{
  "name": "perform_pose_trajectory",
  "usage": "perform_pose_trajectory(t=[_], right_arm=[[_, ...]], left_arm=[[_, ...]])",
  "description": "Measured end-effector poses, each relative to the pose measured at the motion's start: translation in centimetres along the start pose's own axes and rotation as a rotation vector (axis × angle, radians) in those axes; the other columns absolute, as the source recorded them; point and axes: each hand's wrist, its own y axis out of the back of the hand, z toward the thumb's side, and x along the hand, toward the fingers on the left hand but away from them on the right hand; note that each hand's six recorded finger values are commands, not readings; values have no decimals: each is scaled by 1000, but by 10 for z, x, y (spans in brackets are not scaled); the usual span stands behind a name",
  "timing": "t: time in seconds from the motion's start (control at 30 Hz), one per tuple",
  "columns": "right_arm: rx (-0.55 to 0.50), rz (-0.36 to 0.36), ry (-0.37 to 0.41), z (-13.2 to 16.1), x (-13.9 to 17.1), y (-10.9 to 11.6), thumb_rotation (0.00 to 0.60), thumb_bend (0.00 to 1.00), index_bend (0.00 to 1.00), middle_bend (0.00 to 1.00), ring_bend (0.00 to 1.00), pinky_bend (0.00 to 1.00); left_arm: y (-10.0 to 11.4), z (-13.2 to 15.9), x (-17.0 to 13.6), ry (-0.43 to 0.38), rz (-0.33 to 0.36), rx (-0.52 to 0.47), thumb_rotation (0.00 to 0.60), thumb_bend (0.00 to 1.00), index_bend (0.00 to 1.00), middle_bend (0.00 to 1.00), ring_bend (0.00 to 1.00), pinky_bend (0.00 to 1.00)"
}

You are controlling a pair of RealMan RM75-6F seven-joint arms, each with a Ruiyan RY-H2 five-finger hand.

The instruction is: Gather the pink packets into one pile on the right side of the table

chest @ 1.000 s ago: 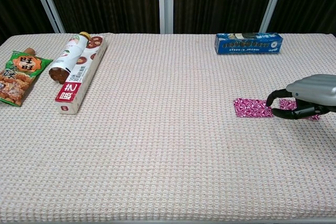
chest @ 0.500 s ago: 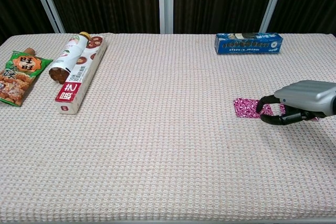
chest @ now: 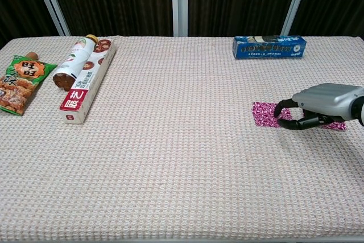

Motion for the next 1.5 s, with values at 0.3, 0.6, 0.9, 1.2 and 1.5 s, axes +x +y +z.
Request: perform_pose_trajectory(t=[0.3, 0.6, 0.9, 1.2, 1.5], right_arm=[[3, -9, -21, -3, -16, 12, 14, 354, 212, 1000, 1000, 985], [20, -16, -36, -2, -34, 24, 13, 355, 212, 1000, 1000, 985], [34, -21, -45, -2, -45, 34, 13, 355, 212, 1000, 1000, 985], [31, -54, -24, 3, -33, 43, 19, 353, 224, 1000, 1000, 985], [11, -143, -26, 4, -1, 55, 319, 191, 451, 1000, 1000, 977]], left_arm=[[-1, -8, 1, 15, -4, 3, 600, 0, 312, 293, 234, 344], [0, -13, 5, 19, 1, 4, 600, 0, 312, 293, 234, 344], [0, -13, 7, 20, -3, 6, 600, 0, 312, 293, 234, 344], [2, -10, 6, 16, 3, -11, 600, 0, 312, 293, 234, 344], [3, -6, 2, 8, 5, -22, 600, 0, 312, 293, 234, 344]])
